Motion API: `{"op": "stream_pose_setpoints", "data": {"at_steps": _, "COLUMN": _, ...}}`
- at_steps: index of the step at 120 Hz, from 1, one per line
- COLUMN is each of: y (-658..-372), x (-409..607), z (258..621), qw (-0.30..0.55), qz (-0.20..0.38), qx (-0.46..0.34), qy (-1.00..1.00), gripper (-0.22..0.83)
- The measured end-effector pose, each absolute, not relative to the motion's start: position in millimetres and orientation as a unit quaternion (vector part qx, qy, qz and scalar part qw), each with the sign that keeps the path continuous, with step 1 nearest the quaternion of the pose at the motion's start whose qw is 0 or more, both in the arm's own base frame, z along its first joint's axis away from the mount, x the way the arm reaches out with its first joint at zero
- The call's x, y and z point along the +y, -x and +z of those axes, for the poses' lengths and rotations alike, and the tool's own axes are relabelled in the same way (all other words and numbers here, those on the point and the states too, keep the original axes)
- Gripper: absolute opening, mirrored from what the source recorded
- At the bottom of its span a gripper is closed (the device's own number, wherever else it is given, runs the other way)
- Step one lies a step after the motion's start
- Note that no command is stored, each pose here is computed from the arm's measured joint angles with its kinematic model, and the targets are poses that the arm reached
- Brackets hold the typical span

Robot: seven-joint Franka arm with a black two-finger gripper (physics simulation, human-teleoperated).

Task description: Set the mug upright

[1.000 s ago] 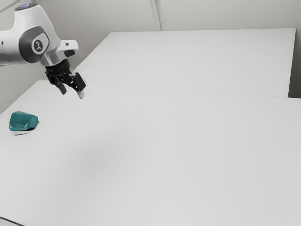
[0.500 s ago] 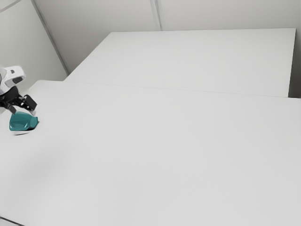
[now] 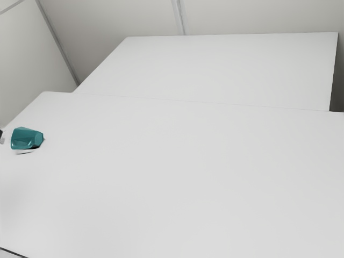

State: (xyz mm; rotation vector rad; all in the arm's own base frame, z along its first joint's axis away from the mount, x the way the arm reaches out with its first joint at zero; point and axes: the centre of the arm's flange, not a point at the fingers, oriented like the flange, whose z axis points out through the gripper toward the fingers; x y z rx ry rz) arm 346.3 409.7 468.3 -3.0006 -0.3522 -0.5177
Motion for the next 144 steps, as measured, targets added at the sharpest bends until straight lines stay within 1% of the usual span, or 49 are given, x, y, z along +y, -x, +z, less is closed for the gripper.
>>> {"op": "stream_pose_setpoints", "data": {"at_steps": 19, "y": -321, "x": 454, "z": 444, "qw": 0.011, "qz": -0.212, "qx": -0.133, "qy": 0.968, "gripper": 0.62}}
{"op": "stream_pose_setpoints", "data": {"at_steps": 35, "y": -307, "x": 488, "z": 427, "qw": 0.009, "qz": -0.243, "qx": -0.132, "qy": 0.961, "gripper": 0.62}}
{"op": "stream_pose_setpoints", "data": {"at_steps": 43, "y": -304, "x": 507, "z": 419, "qw": 0.014, "qz": -0.250, "qx": -0.123, "qy": 0.960, "gripper": 0.62}}
{"op": "stream_pose_setpoints", "data": {"at_steps": 50, "y": -310, "x": 520, "z": 415, "qw": 0.018, "qz": -0.255, "qx": -0.104, "qy": 0.961, "gripper": 0.62}}
{"op": "stream_pose_setpoints", "data": {"at_steps": 62, "y": -328, "x": 536, "z": 399, "qw": 0.009, "qz": -0.265, "qx": -0.062, "qy": 0.962, "gripper": 0.62}}
{"op": "stream_pose_setpoints", "data": {"at_steps": 67, "y": -330, "x": 540, "z": 393, "qw": 0.002, "qz": -0.274, "qx": -0.048, "qy": 0.961, "gripper": 0.62}}
{"op": "stream_pose_setpoints", "data": {"at_steps": 76, "y": -327, "x": 548, "z": 384, "qw": -0.007, "qz": -0.287, "qx": -0.027, "qy": 0.958, "gripper": 0.62}}
{"op": "stream_pose_setpoints", "data": {"at_steps": 88, "y": -315, "x": 557, "z": 377, "qw": -0.016, "qz": -0.304, "qx": -0.001, "qy": 0.952, "gripper": 0.62}}
{"op": "stream_pose_setpoints", "data": {"at_steps": 100, "y": -305, "x": 588, "z": 363, "qw": -0.025, "qz": -0.322, "qx": 0.022, "qy": 0.946, "gripper": 0.62}}
{"op": "stream_pose_setpoints", "data": {"at_steps": 112, "y": -306, "x": 608, "z": 356, "qw": -0.036, "qz": -0.340, "qx": 0.057, "qy": 0.938, "gripper": 0.62}}
{"op": "stream_pose_setpoints", "data": {"at_steps": 126, "y": -297, "x": 631, "z": 346, "qw": -0.055, "qz": -0.366, "qx": 0.092, "qy": 0.924, "gripper": 0.61}}
{"op": "stream_pose_setpoints", "data": {"at_steps": 137, "y": -300, "x": 646, "z": 336, "qw": -0.068, "qz": -0.384, "qx": 0.125, "qy": 0.912, "gripper": 0.61}}
{"op": "stream_pose_setpoints", "data": {"at_steps": 144, "y": -296, "x": 653, "z": 330, "qw": -0.078, "qz": -0.400, "qx": 0.139, "qy": 0.902, "gripper": 0.61}}
